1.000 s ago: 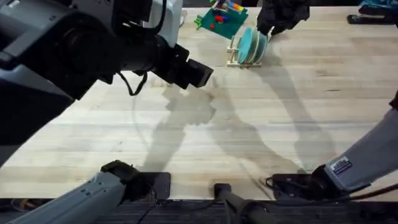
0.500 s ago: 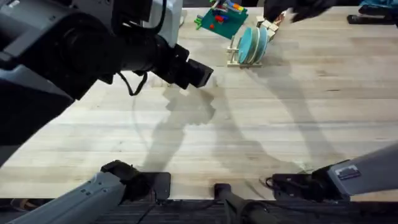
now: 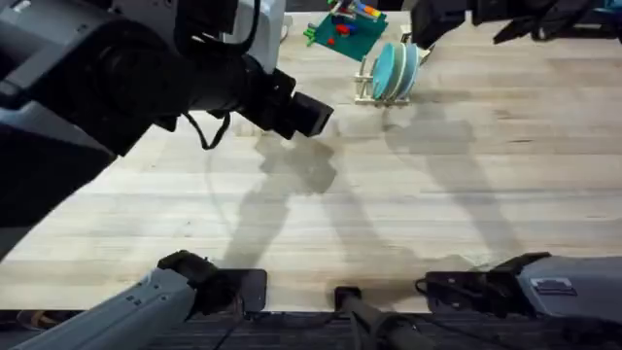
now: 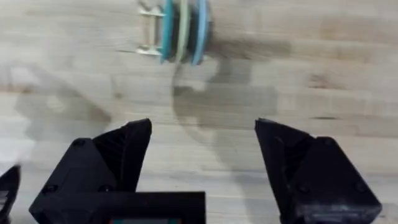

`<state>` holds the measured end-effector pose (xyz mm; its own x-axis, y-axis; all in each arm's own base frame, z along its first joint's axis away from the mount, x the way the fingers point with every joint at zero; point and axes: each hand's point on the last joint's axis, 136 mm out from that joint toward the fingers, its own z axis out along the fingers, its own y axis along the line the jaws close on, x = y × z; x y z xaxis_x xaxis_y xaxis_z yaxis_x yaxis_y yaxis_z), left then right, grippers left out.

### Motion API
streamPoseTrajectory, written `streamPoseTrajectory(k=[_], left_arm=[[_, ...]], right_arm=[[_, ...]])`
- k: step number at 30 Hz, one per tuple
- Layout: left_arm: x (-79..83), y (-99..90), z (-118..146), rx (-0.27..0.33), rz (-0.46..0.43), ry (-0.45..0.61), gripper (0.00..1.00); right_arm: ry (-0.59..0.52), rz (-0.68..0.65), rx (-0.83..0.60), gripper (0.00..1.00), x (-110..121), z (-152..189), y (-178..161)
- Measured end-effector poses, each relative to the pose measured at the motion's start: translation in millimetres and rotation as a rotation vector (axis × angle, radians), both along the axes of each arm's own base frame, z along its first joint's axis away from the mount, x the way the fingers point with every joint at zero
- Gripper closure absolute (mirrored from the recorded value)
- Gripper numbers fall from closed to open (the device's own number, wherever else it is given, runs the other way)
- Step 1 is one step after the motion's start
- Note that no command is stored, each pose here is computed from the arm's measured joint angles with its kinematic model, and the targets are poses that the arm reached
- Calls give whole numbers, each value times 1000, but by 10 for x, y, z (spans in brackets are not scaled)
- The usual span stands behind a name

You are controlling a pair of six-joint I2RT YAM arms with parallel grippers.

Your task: Pick up the plates from the table one by one and place each into a slot on the dish rack.

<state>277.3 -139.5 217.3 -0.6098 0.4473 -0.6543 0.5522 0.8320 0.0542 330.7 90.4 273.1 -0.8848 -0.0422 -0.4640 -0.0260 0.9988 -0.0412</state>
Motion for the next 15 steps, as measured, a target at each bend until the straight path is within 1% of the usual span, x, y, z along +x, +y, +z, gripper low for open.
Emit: streamPoseTrajectory(k=[3, 6, 10, 11, 15], left_arm=[[1, 0, 1, 0, 0, 0, 7], [0, 0, 0, 0, 0, 0, 7], [0, 0, 0, 0, 0, 0, 8], [0, 0, 0, 0, 0, 0, 8], [0, 0, 0, 0, 0, 0, 8]], right_arm=[[-17, 38, 13, 6, -159, -11, 112], [-26, 45, 28, 6, -343, -108, 126], [-27, 49, 38, 6, -604, -354, 74], [-30, 63, 43, 6, -776, -484, 42], [-45, 66, 51, 5, -911, -525, -14]])
